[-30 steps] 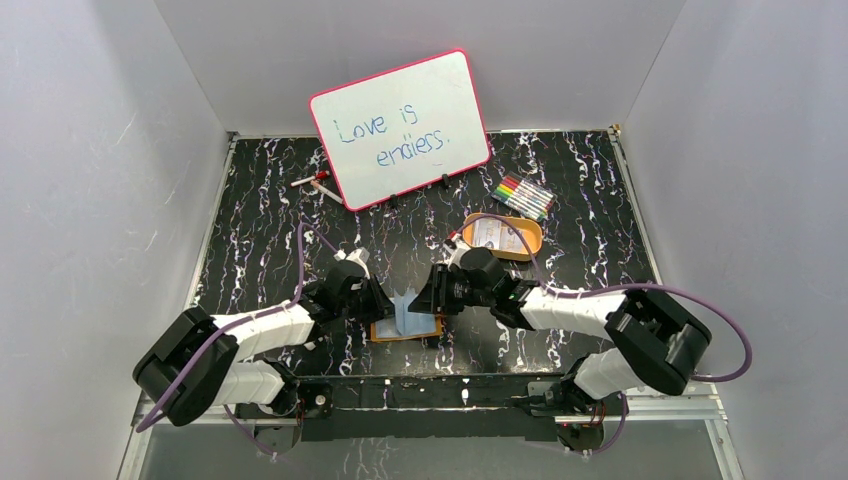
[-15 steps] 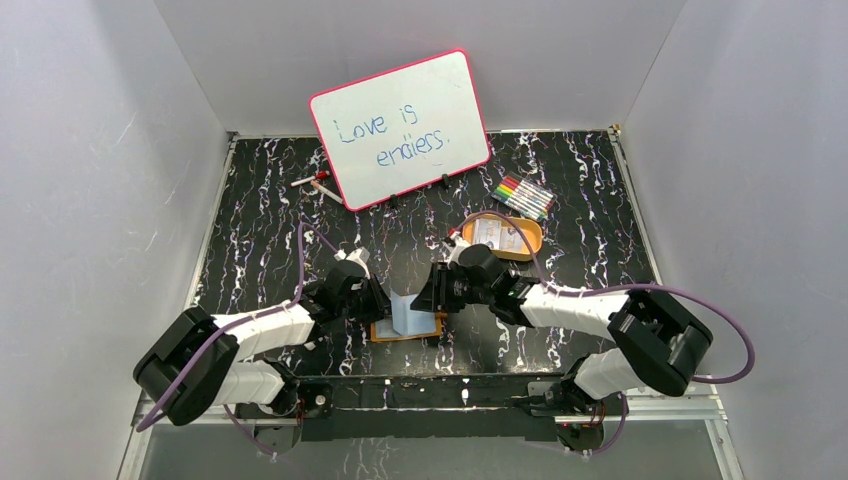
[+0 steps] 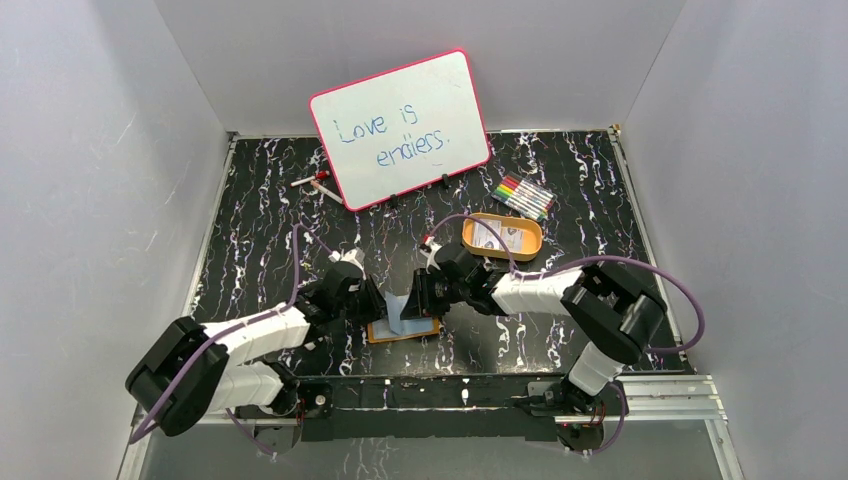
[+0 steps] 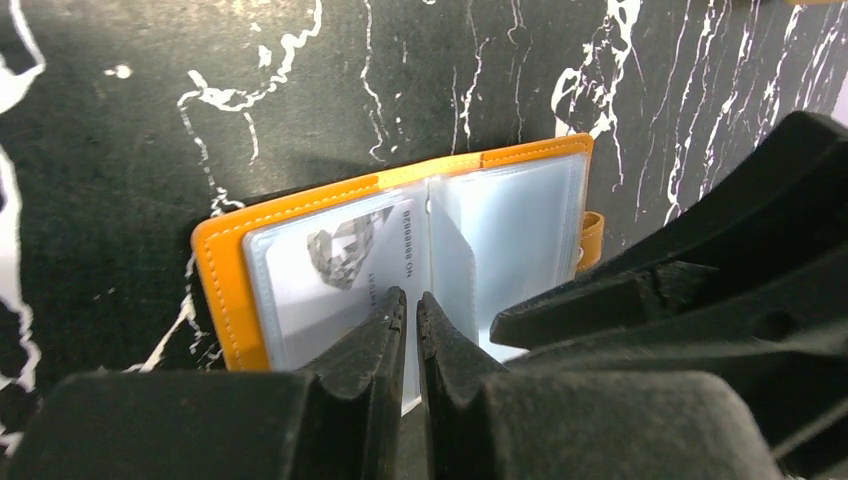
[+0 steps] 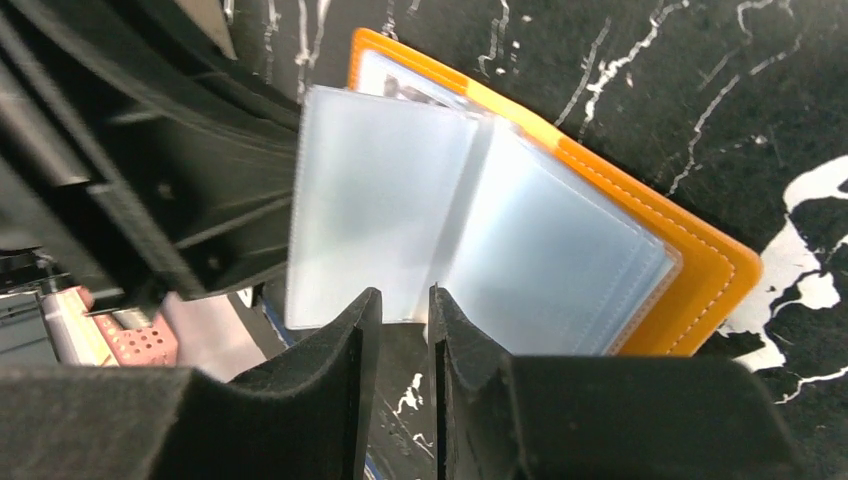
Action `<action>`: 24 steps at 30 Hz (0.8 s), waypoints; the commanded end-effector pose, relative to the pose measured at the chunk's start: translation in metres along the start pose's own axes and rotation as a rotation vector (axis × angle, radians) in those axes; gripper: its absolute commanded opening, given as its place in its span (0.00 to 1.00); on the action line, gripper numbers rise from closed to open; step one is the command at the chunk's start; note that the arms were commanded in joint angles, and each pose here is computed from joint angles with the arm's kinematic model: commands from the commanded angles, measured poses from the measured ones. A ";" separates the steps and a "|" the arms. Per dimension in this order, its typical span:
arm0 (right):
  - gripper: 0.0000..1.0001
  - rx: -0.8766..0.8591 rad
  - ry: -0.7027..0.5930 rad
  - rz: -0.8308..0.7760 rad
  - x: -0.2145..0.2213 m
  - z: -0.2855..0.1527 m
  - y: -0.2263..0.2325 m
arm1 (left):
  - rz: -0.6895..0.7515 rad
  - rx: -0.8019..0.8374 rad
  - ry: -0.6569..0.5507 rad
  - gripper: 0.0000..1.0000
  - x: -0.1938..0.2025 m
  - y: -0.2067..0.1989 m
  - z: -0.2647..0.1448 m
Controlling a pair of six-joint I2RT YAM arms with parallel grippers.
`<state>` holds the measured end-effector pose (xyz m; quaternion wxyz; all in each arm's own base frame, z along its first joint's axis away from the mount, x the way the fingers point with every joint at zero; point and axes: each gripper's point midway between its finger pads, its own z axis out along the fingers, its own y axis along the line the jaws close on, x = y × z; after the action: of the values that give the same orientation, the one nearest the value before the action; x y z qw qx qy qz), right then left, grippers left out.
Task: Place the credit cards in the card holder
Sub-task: Turn over the card slot in the card holder.
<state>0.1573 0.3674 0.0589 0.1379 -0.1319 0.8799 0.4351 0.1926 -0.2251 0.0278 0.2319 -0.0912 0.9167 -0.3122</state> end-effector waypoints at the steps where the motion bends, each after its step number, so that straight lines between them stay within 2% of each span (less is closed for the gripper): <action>1: 0.31 -0.005 0.020 -0.008 -0.002 0.005 0.004 | 0.010 -0.043 -0.037 0.08 -0.006 0.006 -0.012; 9: 0.31 0.052 0.022 0.024 0.004 0.008 -0.012 | 0.037 -0.103 -0.171 0.10 -0.037 0.001 -0.060; 13: 0.31 0.062 0.007 0.026 0.002 0.005 -0.012 | 0.043 -0.030 -0.218 0.11 -0.048 -0.019 -0.073; 19: 0.31 0.075 -0.006 0.025 -0.001 0.001 -0.012 | 0.030 0.141 -0.155 0.12 -0.039 -0.050 -0.055; 24: 0.32 0.082 -0.078 -0.016 -0.018 -0.019 0.003 | 0.009 0.038 -0.095 0.09 -0.025 -0.024 -0.033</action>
<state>0.1569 0.3541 0.0391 0.1254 -0.1089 0.9049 0.3919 0.2049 -0.2175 0.0919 0.3009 -0.0972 0.8898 -0.3291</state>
